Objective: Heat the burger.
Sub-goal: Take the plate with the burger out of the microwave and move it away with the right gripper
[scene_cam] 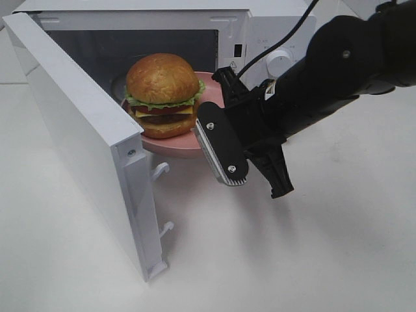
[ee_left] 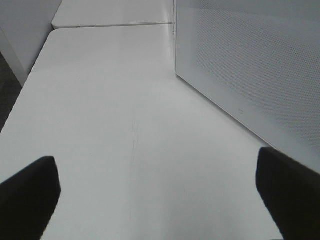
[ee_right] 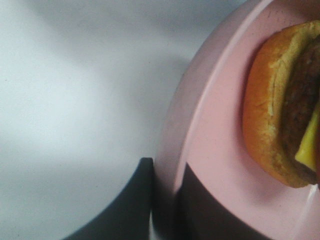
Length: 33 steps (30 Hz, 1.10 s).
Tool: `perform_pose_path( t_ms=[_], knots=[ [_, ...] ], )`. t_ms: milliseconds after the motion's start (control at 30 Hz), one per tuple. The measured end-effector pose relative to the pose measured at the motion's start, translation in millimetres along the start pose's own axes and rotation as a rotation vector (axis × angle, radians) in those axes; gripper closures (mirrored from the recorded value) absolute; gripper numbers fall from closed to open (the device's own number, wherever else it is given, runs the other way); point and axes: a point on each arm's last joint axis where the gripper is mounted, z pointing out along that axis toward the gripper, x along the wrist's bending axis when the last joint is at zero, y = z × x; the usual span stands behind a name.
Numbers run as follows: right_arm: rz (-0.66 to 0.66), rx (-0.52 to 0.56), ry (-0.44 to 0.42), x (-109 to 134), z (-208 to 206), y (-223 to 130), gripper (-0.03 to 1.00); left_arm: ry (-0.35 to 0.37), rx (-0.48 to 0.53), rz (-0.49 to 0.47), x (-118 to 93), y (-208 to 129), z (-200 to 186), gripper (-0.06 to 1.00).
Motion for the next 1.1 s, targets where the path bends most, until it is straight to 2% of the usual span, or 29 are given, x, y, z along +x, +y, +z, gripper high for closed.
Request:
perform_pose_path(
  t_ms=[733,900,1100],
  knots=[
    [0.032,0.008,-0.076,66,-64,-3,0.88,0.0,0.0,0.0,0,0,0,-0.04],
    [0.077,0.001,-0.099,88,-82,-3,0.88,0.0,0.0,0.0,0,0,0,-0.04],
    [0.096,0.002,-0.103,103,-95,-3,0.88,0.0,0.0,0.0,0,0,0,-0.04]
  ],
)
